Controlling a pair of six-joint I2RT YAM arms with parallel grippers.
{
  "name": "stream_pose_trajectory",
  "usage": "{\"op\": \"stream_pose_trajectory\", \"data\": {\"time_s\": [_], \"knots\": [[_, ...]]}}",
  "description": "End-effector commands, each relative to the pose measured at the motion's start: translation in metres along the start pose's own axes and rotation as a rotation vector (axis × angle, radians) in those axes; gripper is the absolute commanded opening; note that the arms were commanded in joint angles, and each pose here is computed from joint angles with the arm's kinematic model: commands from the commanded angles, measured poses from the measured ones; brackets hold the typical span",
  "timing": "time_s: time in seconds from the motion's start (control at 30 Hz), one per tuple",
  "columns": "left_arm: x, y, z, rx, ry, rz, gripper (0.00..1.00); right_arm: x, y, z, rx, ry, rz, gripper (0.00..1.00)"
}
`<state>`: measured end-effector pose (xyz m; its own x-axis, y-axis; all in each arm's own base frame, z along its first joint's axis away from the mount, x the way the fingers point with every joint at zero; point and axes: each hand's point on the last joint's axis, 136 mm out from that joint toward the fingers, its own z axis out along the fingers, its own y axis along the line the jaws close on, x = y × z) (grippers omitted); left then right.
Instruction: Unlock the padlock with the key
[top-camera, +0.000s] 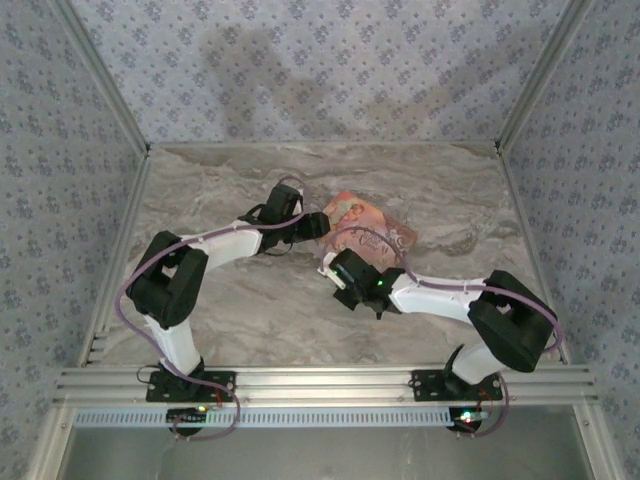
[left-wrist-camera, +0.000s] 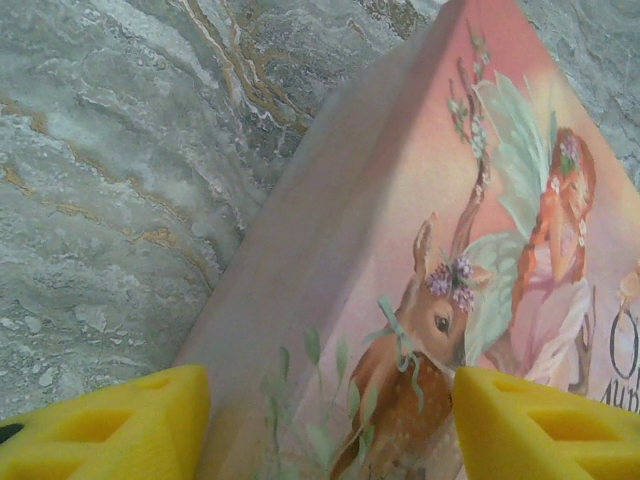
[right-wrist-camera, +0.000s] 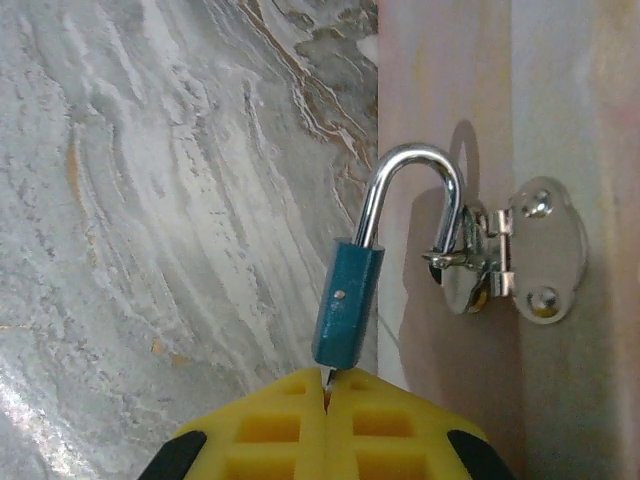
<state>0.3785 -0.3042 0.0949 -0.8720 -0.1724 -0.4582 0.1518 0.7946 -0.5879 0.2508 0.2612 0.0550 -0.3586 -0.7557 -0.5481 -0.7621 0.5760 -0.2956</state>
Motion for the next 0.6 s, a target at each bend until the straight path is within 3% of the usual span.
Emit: {"op": "stream_pose_trajectory", "data": {"time_s": [0.0, 0.27, 0.57], "knots": [[0.006, -0.013, 0.004, 0.039, 0.037, 0.000, 0.63, -0.032, -0.009, -0.011, 0.050, -0.146, -0.047, 0.00], [0.005, -0.009, -0.001, 0.022, 0.010, -0.014, 0.64, -0.047, 0.001, -0.013, 0.015, -0.164, -0.079, 0.00], [-0.025, 0.012, -0.061, -0.033, -0.139, -0.027, 0.67, -0.057, 0.015, -0.040, -0.035, -0.190, -0.032, 0.00]]}}
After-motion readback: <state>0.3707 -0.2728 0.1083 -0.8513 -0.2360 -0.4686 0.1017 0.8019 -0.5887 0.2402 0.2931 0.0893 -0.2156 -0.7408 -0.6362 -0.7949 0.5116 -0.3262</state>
